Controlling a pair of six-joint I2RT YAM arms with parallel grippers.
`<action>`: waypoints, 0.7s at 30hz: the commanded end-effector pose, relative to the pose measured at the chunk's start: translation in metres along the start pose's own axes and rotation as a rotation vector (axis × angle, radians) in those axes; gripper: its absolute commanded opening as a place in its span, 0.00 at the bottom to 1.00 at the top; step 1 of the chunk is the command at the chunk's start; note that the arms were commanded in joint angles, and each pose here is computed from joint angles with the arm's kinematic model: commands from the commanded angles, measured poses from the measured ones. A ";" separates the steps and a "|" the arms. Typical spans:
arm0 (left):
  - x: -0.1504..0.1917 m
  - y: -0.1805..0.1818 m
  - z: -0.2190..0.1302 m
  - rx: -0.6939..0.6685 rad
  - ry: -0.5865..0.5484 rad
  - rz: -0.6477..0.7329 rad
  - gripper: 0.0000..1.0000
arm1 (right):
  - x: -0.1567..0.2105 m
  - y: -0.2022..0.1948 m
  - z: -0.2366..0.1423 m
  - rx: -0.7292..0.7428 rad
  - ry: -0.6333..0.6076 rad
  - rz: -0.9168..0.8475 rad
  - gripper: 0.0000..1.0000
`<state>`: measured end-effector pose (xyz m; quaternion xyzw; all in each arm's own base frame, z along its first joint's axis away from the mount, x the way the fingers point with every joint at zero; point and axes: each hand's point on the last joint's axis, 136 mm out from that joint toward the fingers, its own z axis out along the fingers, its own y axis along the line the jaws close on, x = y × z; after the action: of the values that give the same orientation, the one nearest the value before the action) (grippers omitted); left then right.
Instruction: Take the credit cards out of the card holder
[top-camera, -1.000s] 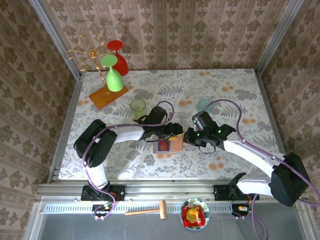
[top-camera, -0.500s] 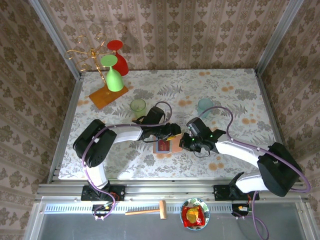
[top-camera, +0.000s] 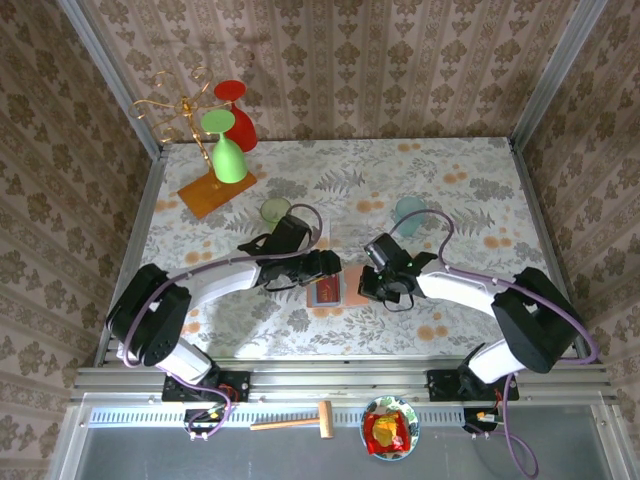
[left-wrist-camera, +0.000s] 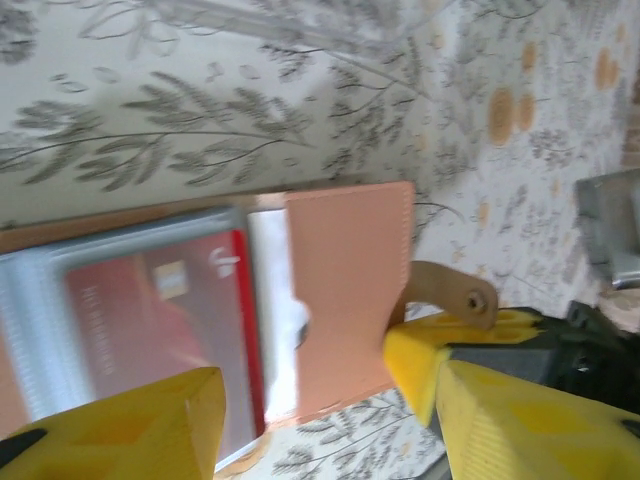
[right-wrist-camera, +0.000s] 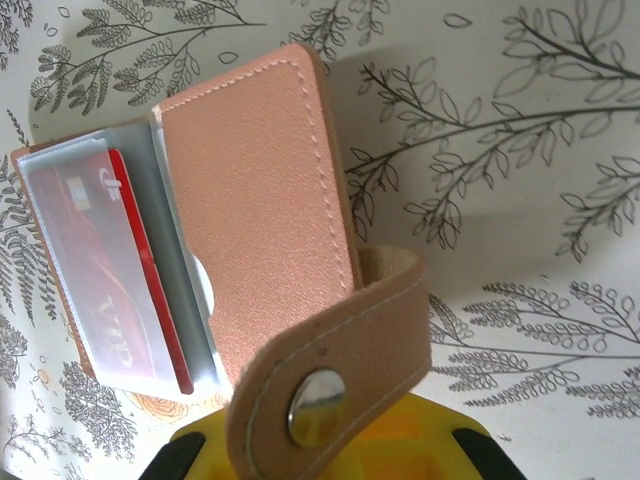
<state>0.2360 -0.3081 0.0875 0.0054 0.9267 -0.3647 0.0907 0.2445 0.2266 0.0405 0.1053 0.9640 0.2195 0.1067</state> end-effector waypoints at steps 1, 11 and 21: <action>0.013 0.032 -0.006 -0.143 0.019 0.020 0.60 | -0.005 0.004 -0.001 0.034 -0.007 -0.038 0.09; 0.018 0.046 0.006 -0.164 0.042 -0.004 0.63 | -0.013 0.027 0.003 0.021 0.020 -0.081 0.10; 0.019 0.051 0.007 -0.183 0.046 -0.006 0.63 | -0.023 0.016 0.015 0.141 0.033 -0.153 0.10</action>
<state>0.2276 -0.2851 0.0558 -0.0023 0.9508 -0.3004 0.0757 0.2750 0.2540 0.0475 0.0519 0.9743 0.1926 0.1042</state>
